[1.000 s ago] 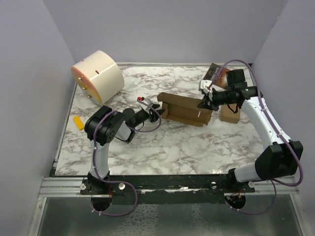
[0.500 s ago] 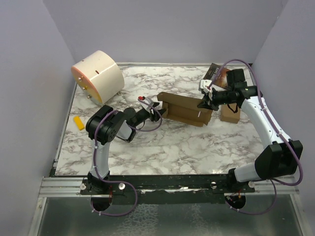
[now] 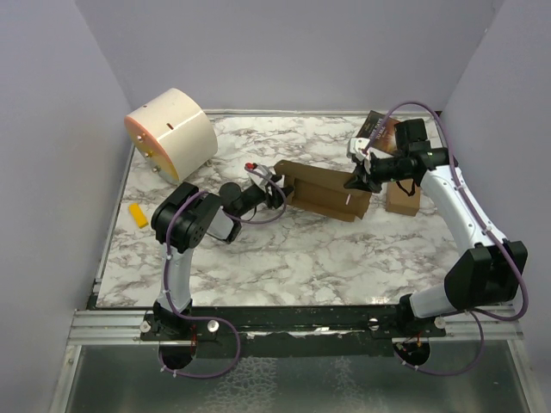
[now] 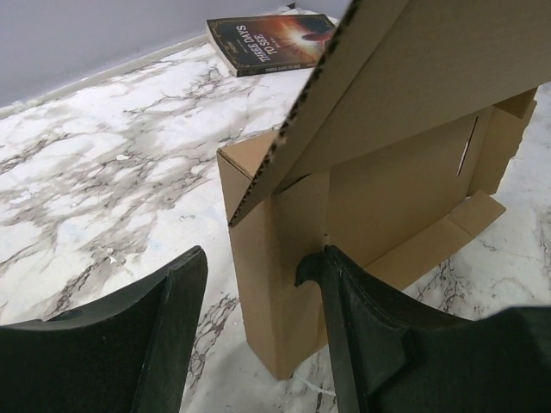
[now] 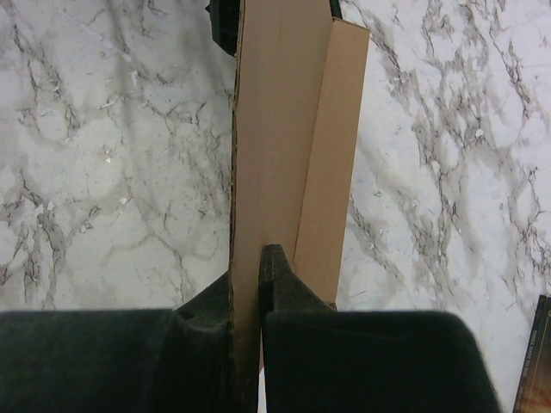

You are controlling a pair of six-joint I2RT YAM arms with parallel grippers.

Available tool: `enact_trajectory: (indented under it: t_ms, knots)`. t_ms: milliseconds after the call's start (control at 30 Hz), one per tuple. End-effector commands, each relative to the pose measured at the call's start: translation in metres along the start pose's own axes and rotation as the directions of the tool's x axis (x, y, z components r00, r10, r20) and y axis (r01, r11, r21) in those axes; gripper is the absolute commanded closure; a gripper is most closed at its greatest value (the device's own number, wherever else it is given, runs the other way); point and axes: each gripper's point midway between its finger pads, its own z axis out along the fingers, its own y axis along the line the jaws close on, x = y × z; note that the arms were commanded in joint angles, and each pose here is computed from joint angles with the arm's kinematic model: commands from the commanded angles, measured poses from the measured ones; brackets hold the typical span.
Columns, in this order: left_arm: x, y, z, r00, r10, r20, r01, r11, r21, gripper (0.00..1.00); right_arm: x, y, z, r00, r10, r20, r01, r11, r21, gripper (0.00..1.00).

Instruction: Fold the paper box

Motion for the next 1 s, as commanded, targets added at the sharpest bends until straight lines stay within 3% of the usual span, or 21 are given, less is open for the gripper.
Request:
enact_trajectory:
  t_ms: [0,367,567,667,833,967]
  knots:
    - [0.0,0.003,0.006,1.0,-0.027,0.006,0.027,1.0,-0.008,0.45,0.002,0.023,0.009,0.996,0.085,0.011,-0.083,0.991,-0.106,0.99]
    - [0.001,0.005,0.01,0.998,-0.067,0.002,0.067,0.998,-0.022,0.64,0.001,0.024,0.01,0.995,0.098,0.016,-0.095,0.989,-0.117,0.99]
    - [-0.001,0.004,0.008,0.997,-0.076,0.014,0.076,0.997,-0.018,0.92,0.0,0.019,0.01,0.994,0.113,0.012,-0.111,0.989,-0.103,0.99]
    - [-0.004,0.002,0.008,0.997,-0.075,0.021,0.075,0.997,-0.01,0.99,-0.002,0.015,0.01,0.989,0.144,0.015,-0.142,0.986,-0.091,0.99]
    - [-0.017,-0.006,0.002,0.996,-0.091,0.006,0.091,0.996,0.004,1.0,-0.023,0.002,0.005,0.975,0.217,0.05,-0.215,0.975,-0.054,0.99]
    - [-0.021,-0.015,-0.008,0.979,-0.182,-0.091,0.182,0.983,-0.013,1.0,-0.042,-0.008,-0.002,0.96,0.268,0.081,-0.266,0.963,-0.028,0.98]
